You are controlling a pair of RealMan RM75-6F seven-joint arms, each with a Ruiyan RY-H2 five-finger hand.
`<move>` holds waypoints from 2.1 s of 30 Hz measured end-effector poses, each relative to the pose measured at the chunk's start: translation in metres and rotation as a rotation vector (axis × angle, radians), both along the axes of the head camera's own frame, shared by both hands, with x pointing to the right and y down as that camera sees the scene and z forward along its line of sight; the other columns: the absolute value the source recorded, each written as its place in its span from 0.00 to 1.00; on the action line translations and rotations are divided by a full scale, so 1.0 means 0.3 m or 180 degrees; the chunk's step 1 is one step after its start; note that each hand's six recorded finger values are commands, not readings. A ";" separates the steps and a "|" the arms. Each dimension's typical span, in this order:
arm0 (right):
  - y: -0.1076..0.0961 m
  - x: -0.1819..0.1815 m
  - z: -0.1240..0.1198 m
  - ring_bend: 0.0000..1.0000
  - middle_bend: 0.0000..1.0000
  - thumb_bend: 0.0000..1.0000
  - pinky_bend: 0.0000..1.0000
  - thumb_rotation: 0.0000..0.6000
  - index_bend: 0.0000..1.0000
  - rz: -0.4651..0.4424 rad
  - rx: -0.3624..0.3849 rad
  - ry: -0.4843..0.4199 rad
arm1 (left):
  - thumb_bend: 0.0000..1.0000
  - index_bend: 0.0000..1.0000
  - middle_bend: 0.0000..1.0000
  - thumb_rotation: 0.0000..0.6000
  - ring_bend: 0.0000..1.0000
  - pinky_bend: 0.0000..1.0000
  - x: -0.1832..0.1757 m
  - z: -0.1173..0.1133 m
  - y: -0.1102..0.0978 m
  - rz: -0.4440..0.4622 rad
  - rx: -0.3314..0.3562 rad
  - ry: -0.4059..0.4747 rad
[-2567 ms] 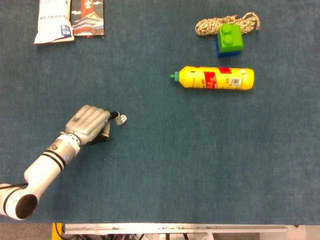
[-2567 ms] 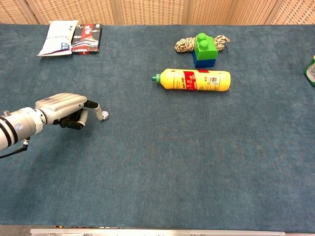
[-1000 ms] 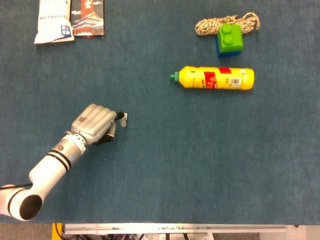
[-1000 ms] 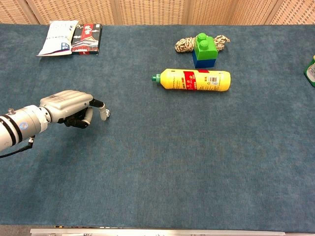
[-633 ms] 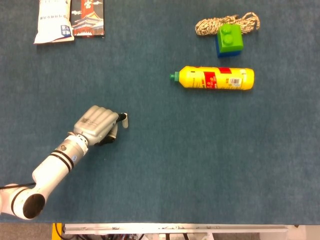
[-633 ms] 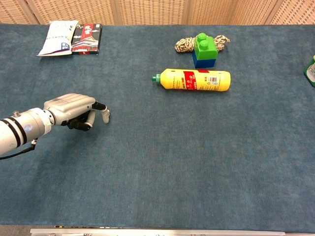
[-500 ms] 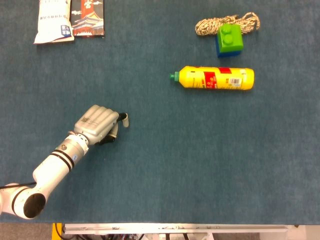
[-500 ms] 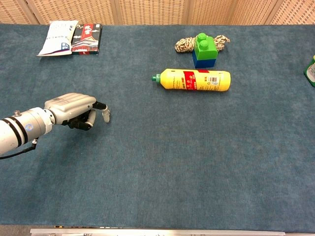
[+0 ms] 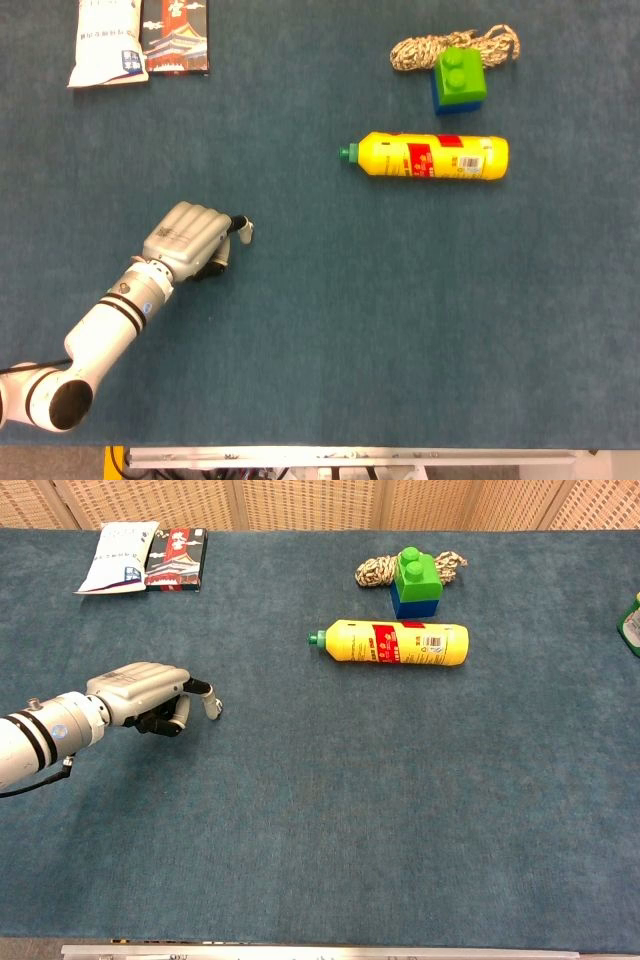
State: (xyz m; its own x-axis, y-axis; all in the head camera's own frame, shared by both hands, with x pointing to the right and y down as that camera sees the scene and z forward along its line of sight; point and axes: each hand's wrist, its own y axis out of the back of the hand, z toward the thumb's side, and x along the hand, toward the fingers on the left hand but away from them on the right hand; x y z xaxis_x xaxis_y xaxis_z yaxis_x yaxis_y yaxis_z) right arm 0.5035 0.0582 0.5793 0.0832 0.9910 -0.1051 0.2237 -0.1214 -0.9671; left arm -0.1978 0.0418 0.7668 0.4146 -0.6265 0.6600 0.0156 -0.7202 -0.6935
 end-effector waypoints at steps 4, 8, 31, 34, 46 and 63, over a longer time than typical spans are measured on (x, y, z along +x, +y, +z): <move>0.000 -0.001 0.001 0.16 0.21 0.31 0.39 1.00 0.13 -0.0003 -0.0007 0.0000 | 1.00 0.35 1.00 1.00 1.00 1.00 -0.003 0.006 -0.002 0.0002 0.0010 -0.0024; 0.000 -0.001 0.002 0.16 0.21 0.31 0.39 1.00 0.13 -0.0005 -0.0008 0.0001 | 1.00 0.35 1.00 1.00 1.00 1.00 -0.003 0.005 -0.007 0.0006 0.0034 -0.0035; 0.000 0.006 -0.009 0.16 0.21 0.31 0.39 1.00 0.13 0.0025 0.0029 -0.0046 | 1.00 0.35 1.00 1.00 1.00 1.00 0.010 -0.014 -0.060 0.0044 0.0227 -0.0133; 0.001 0.005 -0.012 0.16 0.21 0.32 0.39 1.00 0.13 0.0018 0.0036 -0.0054 | 1.00 0.35 1.00 1.00 1.00 1.00 0.011 -0.012 -0.067 0.0052 0.0256 -0.0157; 0.005 0.009 -0.018 0.16 0.21 0.31 0.39 1.00 0.13 0.0013 0.0051 -0.0046 | 1.00 0.24 1.00 1.00 0.80 0.92 -0.074 -0.127 -0.054 -0.0052 0.0688 -0.0208; 0.000 -0.028 0.035 0.16 0.21 0.31 0.39 1.00 0.13 -0.0046 -0.0074 0.0119 | 0.24 0.17 0.25 1.00 0.19 0.32 -0.531 -0.433 0.124 -0.0891 0.1504 -0.0760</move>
State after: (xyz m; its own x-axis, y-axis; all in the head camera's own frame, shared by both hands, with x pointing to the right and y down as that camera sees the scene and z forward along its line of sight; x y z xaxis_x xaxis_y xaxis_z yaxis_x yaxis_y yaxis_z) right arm 0.4952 0.0581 0.5897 0.0932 0.9869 -0.1315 0.1854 -0.1470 -0.9716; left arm -0.3571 0.0789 0.6368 0.0660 -0.9389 0.3379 0.0647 -0.3339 -0.9404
